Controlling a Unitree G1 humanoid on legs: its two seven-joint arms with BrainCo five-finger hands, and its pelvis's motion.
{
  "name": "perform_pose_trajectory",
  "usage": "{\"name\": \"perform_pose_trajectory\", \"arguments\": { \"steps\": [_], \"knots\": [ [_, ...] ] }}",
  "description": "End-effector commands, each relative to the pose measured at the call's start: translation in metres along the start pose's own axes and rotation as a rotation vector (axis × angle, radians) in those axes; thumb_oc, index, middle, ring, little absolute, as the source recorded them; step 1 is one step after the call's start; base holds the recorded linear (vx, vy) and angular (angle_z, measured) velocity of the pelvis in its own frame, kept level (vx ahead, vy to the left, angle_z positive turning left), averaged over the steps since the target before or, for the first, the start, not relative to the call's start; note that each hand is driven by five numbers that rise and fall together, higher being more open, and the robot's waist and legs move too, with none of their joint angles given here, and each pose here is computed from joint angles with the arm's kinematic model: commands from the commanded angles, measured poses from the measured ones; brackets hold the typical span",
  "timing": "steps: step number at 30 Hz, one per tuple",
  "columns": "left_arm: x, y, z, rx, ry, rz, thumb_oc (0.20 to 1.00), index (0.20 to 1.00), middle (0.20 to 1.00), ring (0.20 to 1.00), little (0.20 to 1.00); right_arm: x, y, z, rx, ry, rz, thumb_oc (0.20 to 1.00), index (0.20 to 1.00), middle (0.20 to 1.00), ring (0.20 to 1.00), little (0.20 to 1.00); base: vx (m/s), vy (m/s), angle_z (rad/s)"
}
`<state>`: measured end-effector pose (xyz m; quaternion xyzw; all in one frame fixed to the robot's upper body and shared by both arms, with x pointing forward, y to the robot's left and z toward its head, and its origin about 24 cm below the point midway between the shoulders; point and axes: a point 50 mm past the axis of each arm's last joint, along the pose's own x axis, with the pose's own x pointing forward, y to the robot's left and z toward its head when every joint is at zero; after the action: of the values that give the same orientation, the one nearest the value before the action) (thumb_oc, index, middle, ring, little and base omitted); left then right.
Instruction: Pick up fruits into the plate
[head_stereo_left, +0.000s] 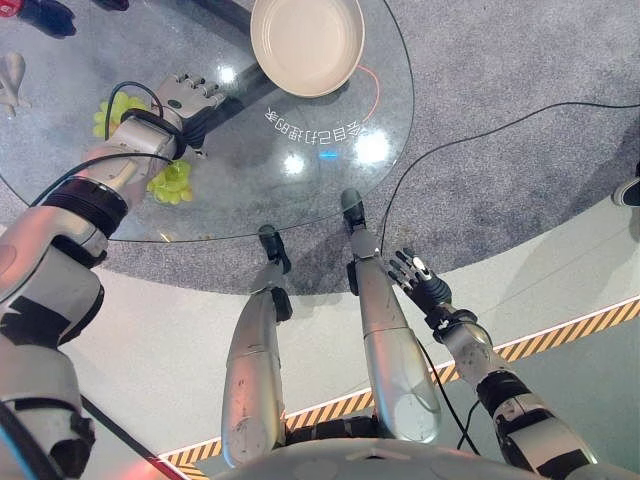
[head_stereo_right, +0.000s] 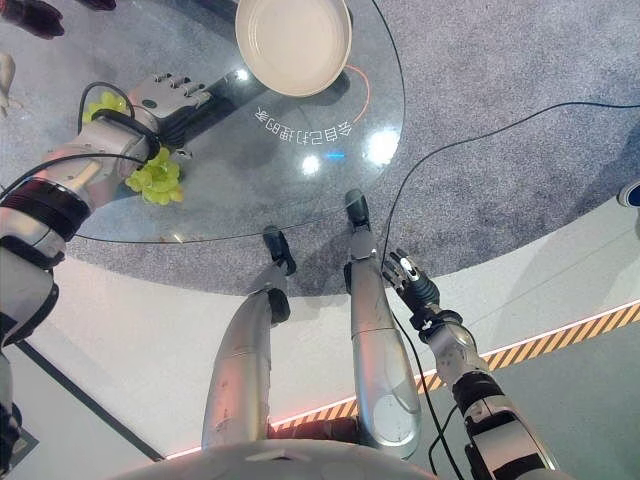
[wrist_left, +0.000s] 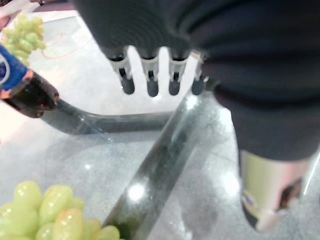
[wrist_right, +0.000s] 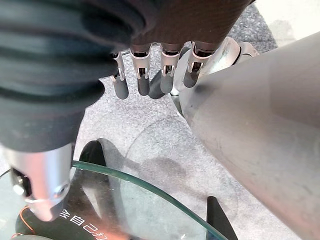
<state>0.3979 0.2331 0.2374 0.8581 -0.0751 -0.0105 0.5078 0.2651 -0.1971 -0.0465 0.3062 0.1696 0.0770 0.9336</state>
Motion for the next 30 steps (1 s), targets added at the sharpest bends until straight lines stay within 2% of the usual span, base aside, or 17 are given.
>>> {"name": "perform_pose_trajectory", "arguments": {
  "steps": [1,18,30],
  "knots": [
    [-0.016,0.015,-0.041,-0.026,0.106,0.078,1.0,1.0,1.0,1.0,1.0,-0.022,-0.017,-0.004,-0.03,0.011,-0.029,1.0,1.0,1.0,1.0,1.0,-0.02,0.156,-0.03],
    [-0.033,0.014,-0.057,0.003,0.078,-0.03,1.0,1.0,1.0,1.0,1.0,-0.017,-0.014,0.002,-0.057,0.011,-0.043,1.0,1.0,1.0,1.0,1.0,-0.02,0.11,0.0],
    [-0.026,0.021,-0.052,0.112,0.083,-0.072,1.0,1.0,1.0,1.0,1.0,-0.013,-0.005,0.011,-0.05,-0.03,0.02,1.0,1.0,1.0,1.0,1.0,0.0,0.042,-0.04]
  ]
}}
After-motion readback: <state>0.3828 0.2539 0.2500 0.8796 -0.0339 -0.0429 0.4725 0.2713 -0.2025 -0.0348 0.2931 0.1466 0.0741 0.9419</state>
